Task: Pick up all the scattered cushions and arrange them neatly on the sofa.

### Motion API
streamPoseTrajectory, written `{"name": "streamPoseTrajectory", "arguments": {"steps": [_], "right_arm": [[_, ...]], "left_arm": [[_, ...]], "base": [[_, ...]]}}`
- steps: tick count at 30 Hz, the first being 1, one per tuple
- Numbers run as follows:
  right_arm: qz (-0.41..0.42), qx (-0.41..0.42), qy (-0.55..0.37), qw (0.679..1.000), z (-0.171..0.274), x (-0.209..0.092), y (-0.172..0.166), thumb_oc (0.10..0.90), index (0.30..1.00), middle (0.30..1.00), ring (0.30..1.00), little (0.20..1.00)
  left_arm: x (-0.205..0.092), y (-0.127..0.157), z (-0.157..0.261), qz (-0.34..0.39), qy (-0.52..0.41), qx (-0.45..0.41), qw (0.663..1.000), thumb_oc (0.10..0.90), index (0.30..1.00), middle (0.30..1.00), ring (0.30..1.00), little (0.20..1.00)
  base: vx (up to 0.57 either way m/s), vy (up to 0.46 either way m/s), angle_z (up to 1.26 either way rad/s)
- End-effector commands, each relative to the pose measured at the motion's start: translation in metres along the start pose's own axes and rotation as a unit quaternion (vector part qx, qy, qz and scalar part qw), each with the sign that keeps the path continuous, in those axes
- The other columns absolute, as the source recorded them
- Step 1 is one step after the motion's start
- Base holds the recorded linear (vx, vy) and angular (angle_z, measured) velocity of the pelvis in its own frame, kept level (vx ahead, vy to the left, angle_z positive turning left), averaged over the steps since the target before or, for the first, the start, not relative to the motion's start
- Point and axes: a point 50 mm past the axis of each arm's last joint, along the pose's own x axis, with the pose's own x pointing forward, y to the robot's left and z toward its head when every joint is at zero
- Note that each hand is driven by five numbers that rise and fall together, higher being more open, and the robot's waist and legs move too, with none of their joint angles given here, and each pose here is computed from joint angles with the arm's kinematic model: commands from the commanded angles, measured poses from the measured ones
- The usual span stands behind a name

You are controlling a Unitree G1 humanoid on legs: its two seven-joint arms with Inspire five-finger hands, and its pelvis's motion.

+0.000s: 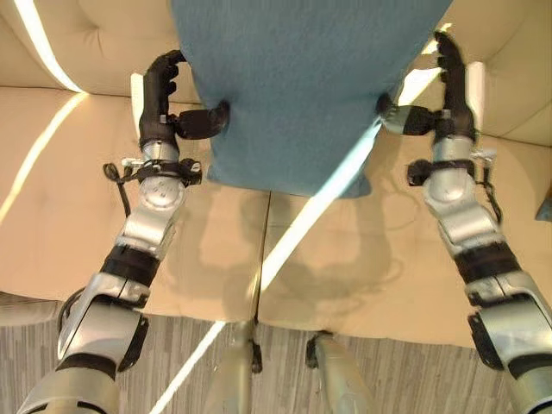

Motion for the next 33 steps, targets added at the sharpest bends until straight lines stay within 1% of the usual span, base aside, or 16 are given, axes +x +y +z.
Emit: {"name": "streamPoseTrajectory", "arguments": {"steps": [1, 5, 6, 7, 8, 9, 10, 14, 15, 16, 20, 22, 25, 28, 31, 33], "right_arm": [[-0.006, -0.045, 0.052, 0.998, -0.043, -0.019, -0.017, 0.800, 0.900, 0.900, 0.900, 0.900], [0.006, -0.059, 0.132, 0.989, -0.091, -0.063, -0.032, 0.800, 0.900, 0.900, 0.900, 0.900], [0.007, -0.059, 0.133, 0.989, -0.091, -0.064, -0.033, 0.800, 0.900, 0.900, 0.900, 0.900], [0.015, -0.064, 0.168, 0.984, -0.109, -0.084, -0.037, 0.800, 0.900, 0.900, 0.900, 0.900], [0.021, -0.069, 0.188, 0.979, -0.118, -0.094, -0.039, 0.800, 0.900, 0.900, 0.900, 0.900], [0.021, -0.069, 0.188, 0.979, -0.118, -0.094, -0.039, 0.800, 0.900, 0.900, 0.900, 0.900], [0.032, -0.072, 0.225, 0.971, -0.134, -0.116, -0.039, 0.800, 0.900, 0.900, 0.900, 0.900], [0.048, -0.064, 0.276, 0.958, -0.152, -0.150, -0.035, 0.800, 0.900, 0.900, 0.900, 0.900], [0.061, -0.059, 0.299, 0.951, -0.159, -0.165, -0.031, 0.800, 0.900, 0.900, 0.900, 0.900], [0.061, -0.059, 0.299, 0.950, -0.159, -0.165, -0.031, 0.800, 0.900, 0.900, 0.900, 0.900], [0.071, -0.034, 0.347, 0.934, -0.172, -0.198, -0.023, 0.800, 0.900, 0.900, 0.900, 0.900], [0.074, -0.021, 0.361, 0.929, -0.175, -0.208, -0.018, 0.800, 0.900, 0.900, 0.900, 0.900], [0.080, -0.015, 0.359, 0.930, -0.174, -0.206, -0.012, 0.800, 0.900, 0.900, 0.900, 0.900], [0.094, -0.013, 0.360, 0.928, -0.174, -0.209, -0.007, 0.800, 0.900, 0.900, 0.900, 0.900], [0.109, -0.018, 0.384, 0.917, -0.181, -0.222, -0.003, 0.800, 0.900, 0.900, 0.900, 0.900], [0.113, -0.020, 0.388, 0.915, -0.182, -0.224, -0.003, 0.800, 0.900, 0.900, 0.900, 0.900]], "left_arm": [[-0.005, 0.029, -0.005, 0.031, -0.030, 0.013, 0.999, 0.800, 0.900, 0.900, 0.900, 0.900], [-0.049, 0.053, -0.054, 0.038, 0.052, 0.023, 0.998, 0.800, 0.900, 0.900, 0.900, 0.900], [-0.050, 0.053, -0.054, 0.037, 0.053, 0.024, 0.998, 0.800, 0.900, 0.900, 0.900, 0.900], [-0.070, 0.060, -0.072, 0.038, 0.089, 0.028, 0.995, 0.800, 0.900, 0.900, 0.900, 0.900], [-0.080, 0.064, -0.080, 0.039, 0.106, 0.029, 0.993, 0.800, 0.900, 0.900, 0.900, 0.900], [-0.080, 0.064, -0.080, 0.039, 0.106, 0.029, 0.993, 0.800, 0.900, 0.900, 0.900, 0.900], [-0.102, 0.070, -0.101, 0.038, 0.156, 0.038, 0.986, 0.800, 0.900, 0.900, 0.900, 0.900], [-0.146, 0.076, -0.133, 0.031, 0.242, 0.046, 0.969, 0.800, 0.900, 0.900, 0.900, 0.900], [-0.172, 0.078, -0.151, 0.032, 0.296, 0.043, 0.954, 0.800, 0.900, 0.900, 0.900, 0.900], [-0.172, 0.078, -0.151, 0.032, 0.296, 0.043, 0.954, 0.800, 0.900, 0.900, 0.900, 0.900], [-0.224, 0.080, -0.180, 0.023, 0.397, 0.056, 0.916, 0.800, 0.900, 0.900, 0.900, 0.900], [-0.248, 0.076, -0.190, 0.009, 0.440, 0.060, 0.896, 0.800, 0.900, 0.900, 0.900, 0.900], [-0.259, 0.067, -0.197, -0.009, 0.464, 0.059, 0.884, 0.800, 0.900, 0.900, 0.900, 0.900], [-0.273, 0.066, -0.204, 0.003, 0.493, 0.049, 0.869, 0.800, 0.900, 0.900, 0.900, 0.900], [-0.292, 0.061, -0.210, -0.003, 0.525, 0.051, 0.850, 0.800, 0.900, 0.900, 0.900, 0.900], [-0.295, 0.061, -0.211, -0.007, 0.530, 0.056, 0.846, 0.800, 0.900, 0.900, 0.900, 0.900]], "base": [[0.03, -0.016, 0.14], [0.03, -0.013, -0.04], [0.03, -0.015, -0.21], [0.03, -0.017, -0.16], [0.03, -0.017, 0.07], [0.01, -0.028, 0.05], [0.01, -0.031, -0.22], [-0.02, -0.047, 0.12], [-0.02, -0.051, 0.18], [-0.02, -0.057, 0.28], [-0.04, -0.055, 0.18], [-0.11, -0.062, 0.22], [-0.23, -0.023, 0.27], [-0.14, 0.077, 0.04], [-0.08, 0.176, -0.04], [-0.05, 0.091, 0.36]]}}
